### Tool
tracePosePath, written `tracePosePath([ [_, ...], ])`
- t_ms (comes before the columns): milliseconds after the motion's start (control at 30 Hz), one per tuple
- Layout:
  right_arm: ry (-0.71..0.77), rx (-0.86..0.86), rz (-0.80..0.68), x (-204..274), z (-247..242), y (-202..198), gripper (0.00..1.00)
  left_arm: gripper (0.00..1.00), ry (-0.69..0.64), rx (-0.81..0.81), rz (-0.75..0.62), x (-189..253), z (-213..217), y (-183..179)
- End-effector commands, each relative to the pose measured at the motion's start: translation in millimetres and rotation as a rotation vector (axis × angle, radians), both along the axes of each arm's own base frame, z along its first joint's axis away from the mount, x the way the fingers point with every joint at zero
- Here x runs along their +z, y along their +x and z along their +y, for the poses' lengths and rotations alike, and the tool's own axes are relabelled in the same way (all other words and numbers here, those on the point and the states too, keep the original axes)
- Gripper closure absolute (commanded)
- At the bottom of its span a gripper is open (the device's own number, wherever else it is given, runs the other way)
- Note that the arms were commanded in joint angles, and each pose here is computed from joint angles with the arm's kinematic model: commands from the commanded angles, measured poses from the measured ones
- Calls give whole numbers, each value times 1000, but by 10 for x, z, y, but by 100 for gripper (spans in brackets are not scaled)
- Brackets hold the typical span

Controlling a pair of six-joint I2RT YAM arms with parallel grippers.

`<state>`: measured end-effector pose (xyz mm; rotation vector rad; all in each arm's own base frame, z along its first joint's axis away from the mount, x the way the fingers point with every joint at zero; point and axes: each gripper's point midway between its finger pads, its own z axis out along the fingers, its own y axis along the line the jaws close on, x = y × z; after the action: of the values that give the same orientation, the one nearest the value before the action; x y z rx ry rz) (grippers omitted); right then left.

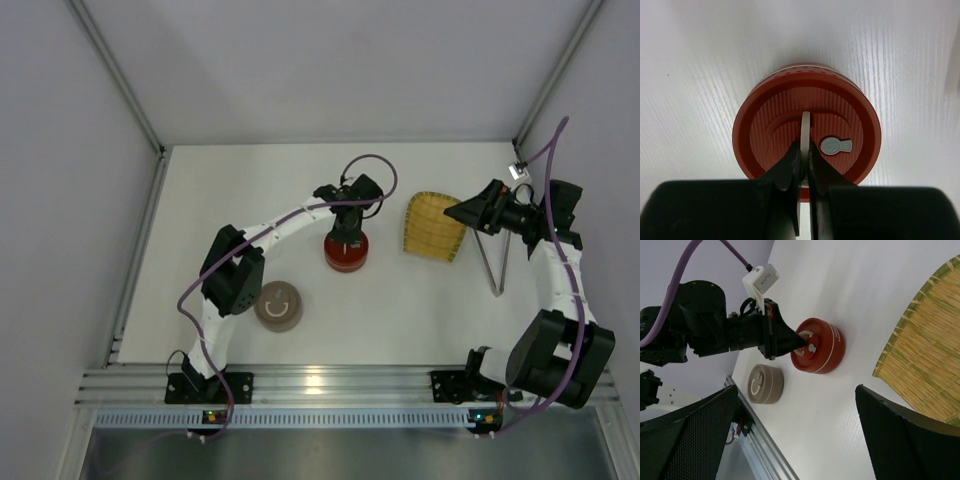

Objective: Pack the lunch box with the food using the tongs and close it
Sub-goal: Screw the box lid onto the packing box.

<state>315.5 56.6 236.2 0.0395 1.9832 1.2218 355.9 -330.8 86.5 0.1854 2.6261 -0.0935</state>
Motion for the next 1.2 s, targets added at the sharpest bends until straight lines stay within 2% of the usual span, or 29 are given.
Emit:
tracePosePath([
  [0, -17, -4, -38, 65, -33, -25, 1, 100, -30, -5, 10, 138, 0, -183],
  [233, -16, -6, -32, 42, -40, -10, 1, 100, -24, -25, 4, 150, -19, -211],
  [367, -24, 1, -39, 36, -40, -15, 1, 100, -9, -154, 52, -27, -84, -276],
  [533, -49, 24, -51, 28, -31, -56, 1, 100, 66, -477, 160, -317, -100, -433],
  [600, -46, 41, -54, 28, -17, -75, 1, 100, 29, -645, 213, -385, -128, -590],
  [733, -56, 69, -74, 51, -4, -100, 1, 100, 33, -902, 179, -382, -1, -751],
  [767, -58, 73, -76, 55, -2, -106, 1, 100, 64, -1021, 170, -484, 91, -810],
  [833, -68, 83, -85, 60, 0, -118, 1, 100, 70, -1147, 148, -494, 168, -908],
  [867, -70, 87, -85, 55, 0, -120, 0, 100, 102, -1272, 126, -506, 284, -990],
  [967, -72, 94, -83, 55, 4, -133, 1, 100, 78, -1510, 134, -513, 441, -1270],
  [1000, -72, 97, -85, 63, 4, -130, 1, 100, 85, -1650, 157, -513, 609, -1443],
  [1067, -70, 104, -85, 67, 13, -146, 1, 100, 93, -1777, 162, -532, 706, -1592],
  [1167, -71, 105, -86, 65, 12, -145, 1, 100, 132, -1893, 247, -597, 886, -1881],
])
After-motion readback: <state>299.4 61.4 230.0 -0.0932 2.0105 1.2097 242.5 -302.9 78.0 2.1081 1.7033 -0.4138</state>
